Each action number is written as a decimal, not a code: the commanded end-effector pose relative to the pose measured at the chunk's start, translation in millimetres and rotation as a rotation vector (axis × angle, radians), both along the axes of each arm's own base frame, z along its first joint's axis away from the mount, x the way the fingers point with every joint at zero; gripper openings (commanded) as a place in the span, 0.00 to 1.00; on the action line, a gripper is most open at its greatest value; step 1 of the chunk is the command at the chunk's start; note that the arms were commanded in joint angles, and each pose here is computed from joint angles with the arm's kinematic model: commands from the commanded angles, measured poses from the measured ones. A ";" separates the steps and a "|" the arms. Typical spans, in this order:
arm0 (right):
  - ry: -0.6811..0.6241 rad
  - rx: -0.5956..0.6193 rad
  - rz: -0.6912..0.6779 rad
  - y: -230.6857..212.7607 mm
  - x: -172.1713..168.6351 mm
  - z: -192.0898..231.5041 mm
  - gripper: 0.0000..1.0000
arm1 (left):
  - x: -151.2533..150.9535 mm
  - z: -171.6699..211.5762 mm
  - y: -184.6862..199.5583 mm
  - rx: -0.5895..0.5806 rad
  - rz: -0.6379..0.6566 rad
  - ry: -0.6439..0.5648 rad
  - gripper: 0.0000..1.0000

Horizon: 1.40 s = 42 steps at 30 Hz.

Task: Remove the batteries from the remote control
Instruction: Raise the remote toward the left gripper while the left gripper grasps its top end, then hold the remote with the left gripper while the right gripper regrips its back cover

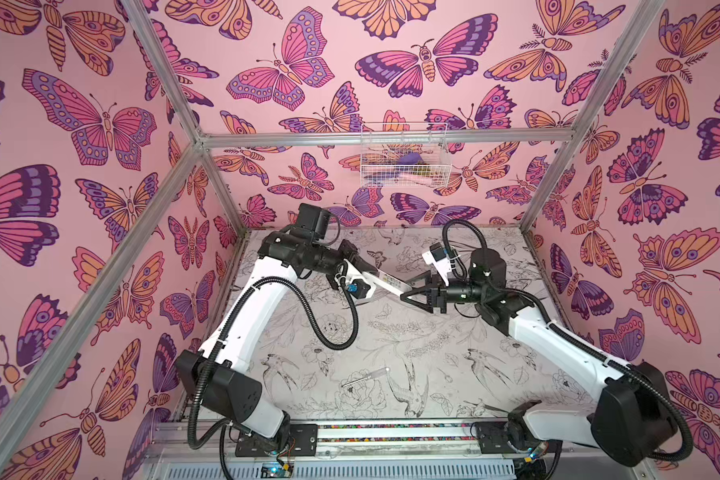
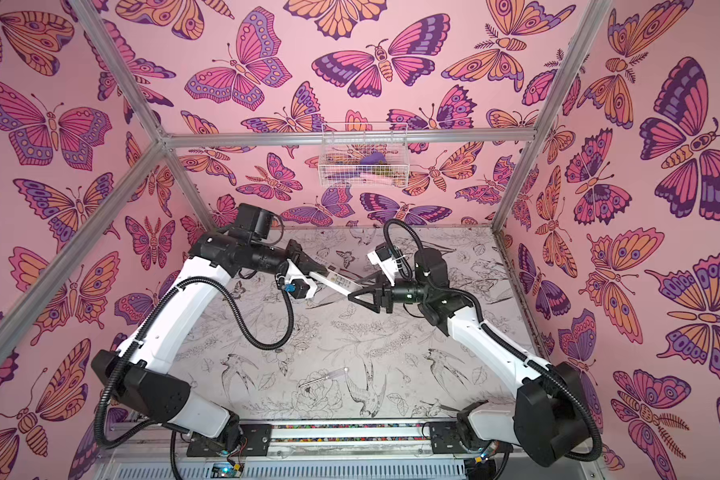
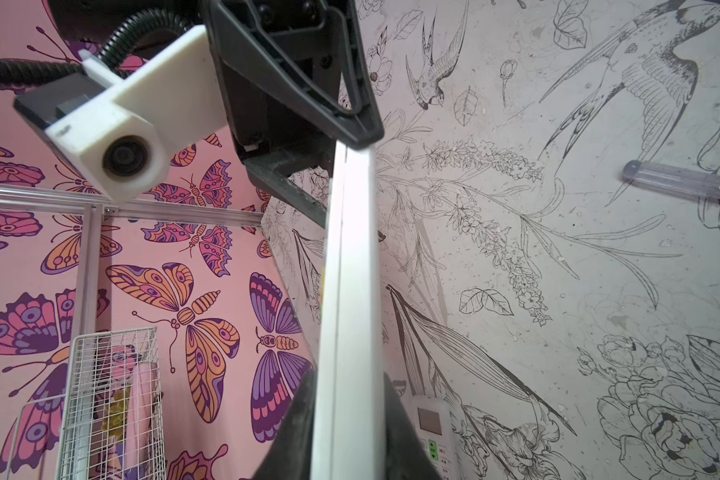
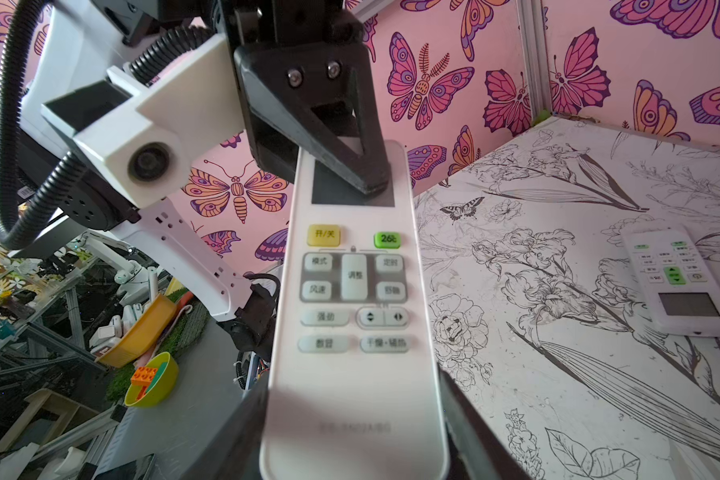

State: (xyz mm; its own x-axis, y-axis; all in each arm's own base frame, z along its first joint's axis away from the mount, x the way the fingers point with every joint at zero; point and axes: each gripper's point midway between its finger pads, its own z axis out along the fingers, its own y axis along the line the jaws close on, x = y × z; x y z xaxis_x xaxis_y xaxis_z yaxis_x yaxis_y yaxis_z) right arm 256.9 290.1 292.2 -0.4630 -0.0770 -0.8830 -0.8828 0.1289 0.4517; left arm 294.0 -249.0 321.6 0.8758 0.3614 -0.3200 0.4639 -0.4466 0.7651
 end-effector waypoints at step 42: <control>0.311 -0.094 -0.212 -28.7 -2.3 -108.9 0.89 | -45.8 -139.4 16.3 -0.361 0.954 1.922 0.01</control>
